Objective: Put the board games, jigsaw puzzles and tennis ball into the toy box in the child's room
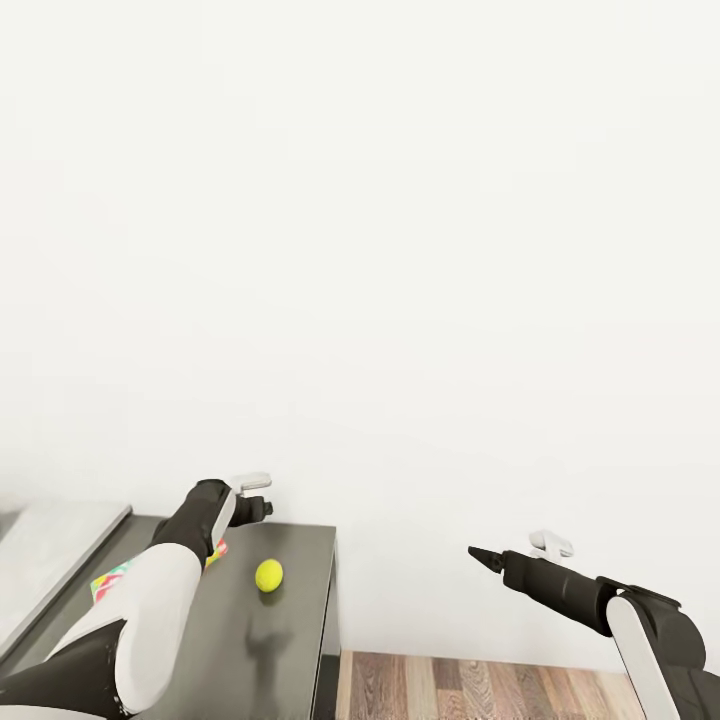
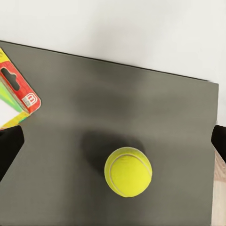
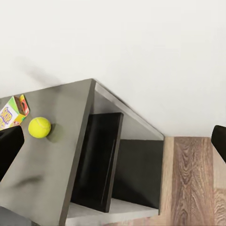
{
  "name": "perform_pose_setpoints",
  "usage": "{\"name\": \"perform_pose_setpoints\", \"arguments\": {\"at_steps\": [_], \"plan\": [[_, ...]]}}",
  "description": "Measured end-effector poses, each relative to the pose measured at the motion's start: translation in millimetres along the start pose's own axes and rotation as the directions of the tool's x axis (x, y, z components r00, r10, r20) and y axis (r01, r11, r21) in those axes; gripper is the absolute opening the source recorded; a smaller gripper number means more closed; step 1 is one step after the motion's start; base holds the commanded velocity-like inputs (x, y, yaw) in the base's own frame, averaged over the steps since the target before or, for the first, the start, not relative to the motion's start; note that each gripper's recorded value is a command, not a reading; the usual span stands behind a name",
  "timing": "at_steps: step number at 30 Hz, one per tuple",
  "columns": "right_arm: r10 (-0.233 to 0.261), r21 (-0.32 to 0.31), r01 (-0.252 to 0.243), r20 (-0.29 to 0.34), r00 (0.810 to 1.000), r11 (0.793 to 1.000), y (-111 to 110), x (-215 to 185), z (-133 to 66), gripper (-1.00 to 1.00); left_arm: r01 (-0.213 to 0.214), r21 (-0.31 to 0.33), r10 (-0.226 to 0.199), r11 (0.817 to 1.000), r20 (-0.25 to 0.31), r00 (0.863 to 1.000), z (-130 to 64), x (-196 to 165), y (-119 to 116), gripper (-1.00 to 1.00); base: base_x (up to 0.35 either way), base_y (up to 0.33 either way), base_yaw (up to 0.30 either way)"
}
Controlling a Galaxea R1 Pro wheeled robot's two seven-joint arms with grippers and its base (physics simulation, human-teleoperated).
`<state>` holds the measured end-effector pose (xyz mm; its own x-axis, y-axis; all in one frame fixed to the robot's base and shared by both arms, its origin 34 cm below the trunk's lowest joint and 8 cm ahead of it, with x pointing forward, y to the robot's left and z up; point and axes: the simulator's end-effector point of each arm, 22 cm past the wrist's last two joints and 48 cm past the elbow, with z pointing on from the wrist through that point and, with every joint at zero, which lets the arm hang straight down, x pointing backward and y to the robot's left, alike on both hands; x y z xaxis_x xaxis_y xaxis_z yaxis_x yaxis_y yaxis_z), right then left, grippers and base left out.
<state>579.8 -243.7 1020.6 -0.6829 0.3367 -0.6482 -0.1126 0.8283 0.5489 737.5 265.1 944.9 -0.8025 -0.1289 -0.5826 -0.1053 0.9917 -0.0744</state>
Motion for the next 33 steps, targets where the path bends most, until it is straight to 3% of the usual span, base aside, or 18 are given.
{"name": "perform_pose_setpoints", "arguments": {"at_steps": [24, 33], "plan": [[0.018, 0.013, -0.017, -0.031, 0.999, 1.0, -10.1, 11.5, 10.2, 1.0, -0.003, -0.003, 0.003, 1.0, -0.021, 1.0, 18.7, 12.8, 0.2, 1.0, 0.0, 0.0, 0.0], [0.024, 0.018, -0.024, -0.041, 0.999, 1.0, -13.6, 15.8, 14.0, 1.0, -0.009, 0.007, 0.009, 1.0, -0.054, 0.998, 30.0, 30.2, -5.5, 1.0, 0.0, 0.0, 0.0]]}}
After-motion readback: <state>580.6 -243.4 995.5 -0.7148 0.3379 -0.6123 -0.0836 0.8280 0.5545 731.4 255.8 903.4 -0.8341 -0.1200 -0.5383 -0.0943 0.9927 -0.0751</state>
